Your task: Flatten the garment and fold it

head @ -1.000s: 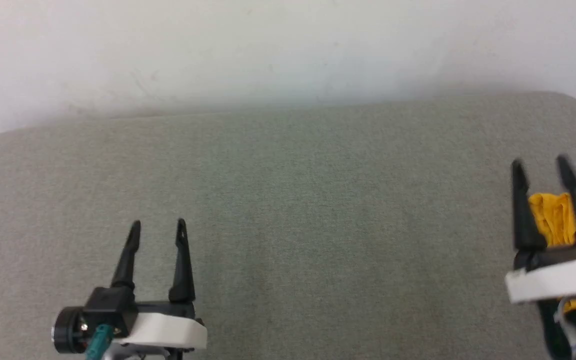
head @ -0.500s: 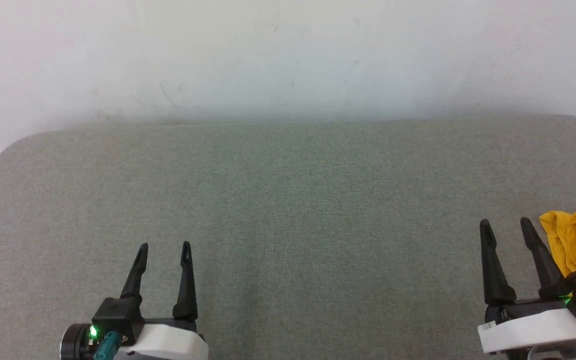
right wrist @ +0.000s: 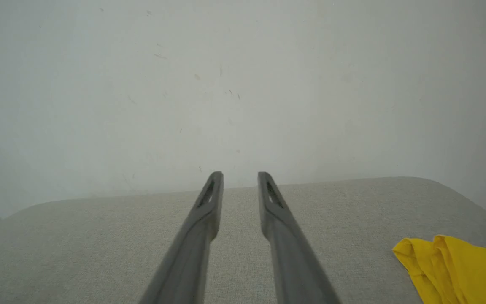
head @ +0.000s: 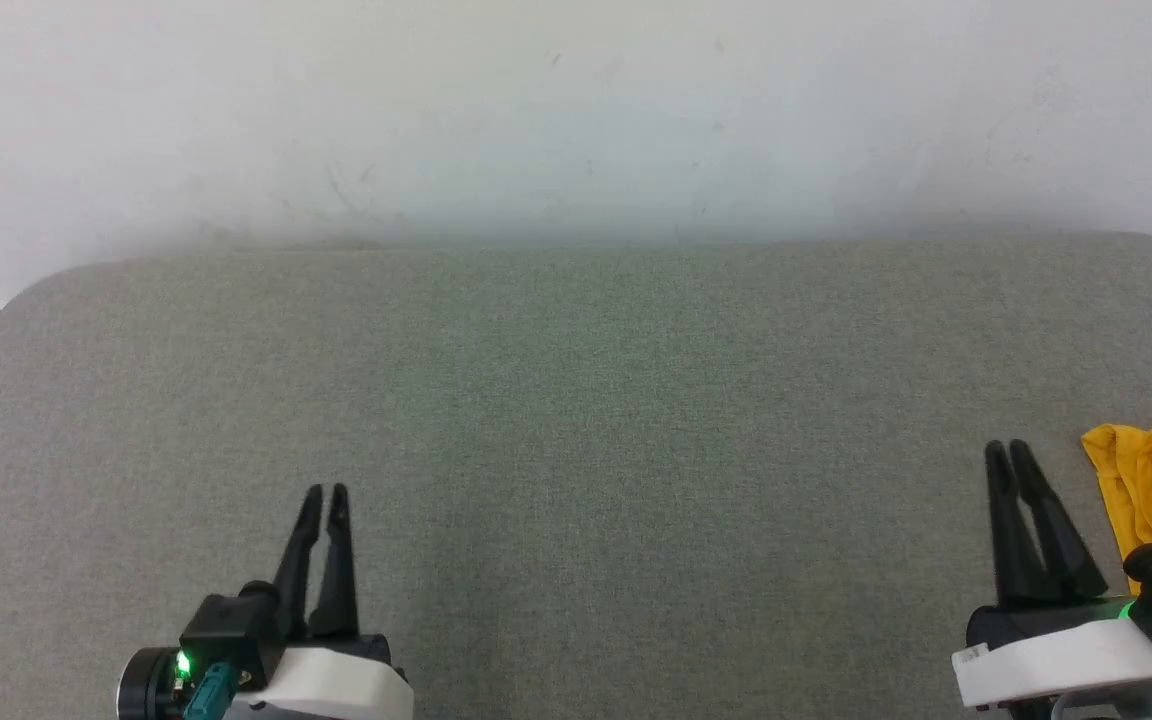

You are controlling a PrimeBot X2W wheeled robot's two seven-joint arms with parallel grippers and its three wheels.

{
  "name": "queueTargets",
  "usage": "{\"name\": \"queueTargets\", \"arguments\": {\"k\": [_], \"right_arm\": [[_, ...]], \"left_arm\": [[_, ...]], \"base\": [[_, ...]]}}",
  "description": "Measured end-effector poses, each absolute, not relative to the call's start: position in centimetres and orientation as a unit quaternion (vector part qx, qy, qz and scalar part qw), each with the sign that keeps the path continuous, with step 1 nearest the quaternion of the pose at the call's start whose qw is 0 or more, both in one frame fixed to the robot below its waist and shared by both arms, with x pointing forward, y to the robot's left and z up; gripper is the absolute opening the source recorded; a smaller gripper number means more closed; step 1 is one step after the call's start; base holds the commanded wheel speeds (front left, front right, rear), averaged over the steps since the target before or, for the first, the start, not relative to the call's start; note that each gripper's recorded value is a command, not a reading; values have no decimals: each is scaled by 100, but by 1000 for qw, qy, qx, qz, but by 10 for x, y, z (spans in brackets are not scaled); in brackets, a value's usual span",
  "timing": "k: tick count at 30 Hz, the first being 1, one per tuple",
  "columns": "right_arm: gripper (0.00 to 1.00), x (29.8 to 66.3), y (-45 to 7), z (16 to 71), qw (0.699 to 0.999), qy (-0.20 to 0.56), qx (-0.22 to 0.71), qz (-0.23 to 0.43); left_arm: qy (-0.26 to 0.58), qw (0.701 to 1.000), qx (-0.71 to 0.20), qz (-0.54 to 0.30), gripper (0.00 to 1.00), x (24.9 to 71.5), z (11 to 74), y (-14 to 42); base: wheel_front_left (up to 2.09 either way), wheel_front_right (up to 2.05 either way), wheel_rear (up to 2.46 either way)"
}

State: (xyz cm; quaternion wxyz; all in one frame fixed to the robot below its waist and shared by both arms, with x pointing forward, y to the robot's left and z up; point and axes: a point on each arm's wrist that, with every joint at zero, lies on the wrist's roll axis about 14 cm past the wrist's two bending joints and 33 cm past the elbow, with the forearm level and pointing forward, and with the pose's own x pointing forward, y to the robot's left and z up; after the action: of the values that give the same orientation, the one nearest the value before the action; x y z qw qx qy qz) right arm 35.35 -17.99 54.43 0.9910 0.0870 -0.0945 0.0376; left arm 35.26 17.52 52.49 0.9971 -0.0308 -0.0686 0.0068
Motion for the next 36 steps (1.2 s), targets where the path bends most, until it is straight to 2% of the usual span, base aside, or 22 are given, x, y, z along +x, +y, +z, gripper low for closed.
{"name": "queueTargets", "arguments": {"k": [36], "right_arm": [[0, 356, -175, 537, 995, -64, 60, 46]], "left_arm": [[-42, 999, -21, 6, 0, 356, 520, 175]], "base": [[0, 0, 0]]}}
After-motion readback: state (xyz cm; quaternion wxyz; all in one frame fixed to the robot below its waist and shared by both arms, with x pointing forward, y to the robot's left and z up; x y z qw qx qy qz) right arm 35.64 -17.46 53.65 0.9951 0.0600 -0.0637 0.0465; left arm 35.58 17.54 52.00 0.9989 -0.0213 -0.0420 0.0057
